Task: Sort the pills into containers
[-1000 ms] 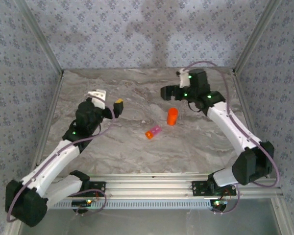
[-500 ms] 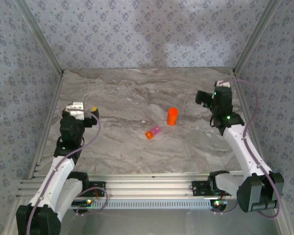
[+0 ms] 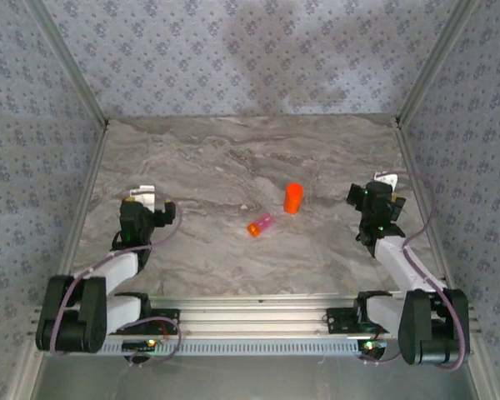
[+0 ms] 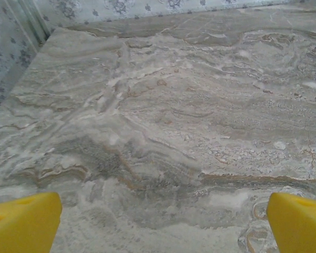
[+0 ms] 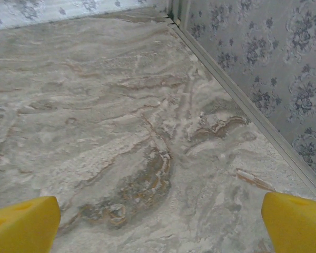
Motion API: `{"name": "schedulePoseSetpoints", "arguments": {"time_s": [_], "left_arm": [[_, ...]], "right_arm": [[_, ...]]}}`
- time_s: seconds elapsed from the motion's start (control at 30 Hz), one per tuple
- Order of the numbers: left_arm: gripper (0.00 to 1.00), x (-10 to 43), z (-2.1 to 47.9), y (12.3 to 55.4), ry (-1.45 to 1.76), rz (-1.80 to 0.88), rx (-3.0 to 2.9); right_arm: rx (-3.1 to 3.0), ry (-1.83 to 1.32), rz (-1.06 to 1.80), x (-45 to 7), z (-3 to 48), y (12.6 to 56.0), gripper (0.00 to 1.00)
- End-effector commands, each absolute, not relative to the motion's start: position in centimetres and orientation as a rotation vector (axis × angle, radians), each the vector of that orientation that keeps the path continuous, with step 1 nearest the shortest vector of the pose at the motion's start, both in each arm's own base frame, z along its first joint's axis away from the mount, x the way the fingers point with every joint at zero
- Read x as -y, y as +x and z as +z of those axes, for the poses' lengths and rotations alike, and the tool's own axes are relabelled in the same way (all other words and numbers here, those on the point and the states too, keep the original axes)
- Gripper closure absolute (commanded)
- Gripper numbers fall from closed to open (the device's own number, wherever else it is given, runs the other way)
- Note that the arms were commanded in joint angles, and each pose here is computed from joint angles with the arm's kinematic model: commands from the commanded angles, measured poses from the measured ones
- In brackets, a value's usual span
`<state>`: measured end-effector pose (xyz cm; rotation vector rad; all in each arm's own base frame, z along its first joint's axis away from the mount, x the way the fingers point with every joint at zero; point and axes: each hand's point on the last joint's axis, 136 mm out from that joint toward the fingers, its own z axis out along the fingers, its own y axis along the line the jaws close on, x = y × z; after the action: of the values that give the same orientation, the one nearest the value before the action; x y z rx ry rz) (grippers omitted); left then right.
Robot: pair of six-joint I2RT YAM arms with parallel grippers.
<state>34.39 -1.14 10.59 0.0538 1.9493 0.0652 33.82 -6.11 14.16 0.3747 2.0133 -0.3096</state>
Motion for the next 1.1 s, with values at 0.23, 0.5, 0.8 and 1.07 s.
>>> {"name": "schedulePoseSetpoints", "arguments": {"time_s": [0.23, 0.5, 0.8, 1.07], "left_arm": [[0.01, 1.4, 10.7, 37.6, 0.086, 0.01, -1.848], [0.01, 0.2, 9.1, 39.5, 0.021, 0.033, -1.934], [0.01, -1.3, 8.8, 39.9, -0.059, 0.018, -1.965], [0.01, -1.1, 8.9, 39.8, -0.052, 0.037, -1.961]], "right_arm": [[-1.891, 0.189, -0.202, 4.5, 11.0, 36.9, 0.0], [-1.952, 0.015, -0.138, 1.5, 8.6, 38.8, 0.0], [-1.978, 0.037, -0.045, 2.0, 8.3, 39.2, 0.0], [-1.97, 0.033, -0.079, 1.9, 8.5, 39.1, 0.0]]}}
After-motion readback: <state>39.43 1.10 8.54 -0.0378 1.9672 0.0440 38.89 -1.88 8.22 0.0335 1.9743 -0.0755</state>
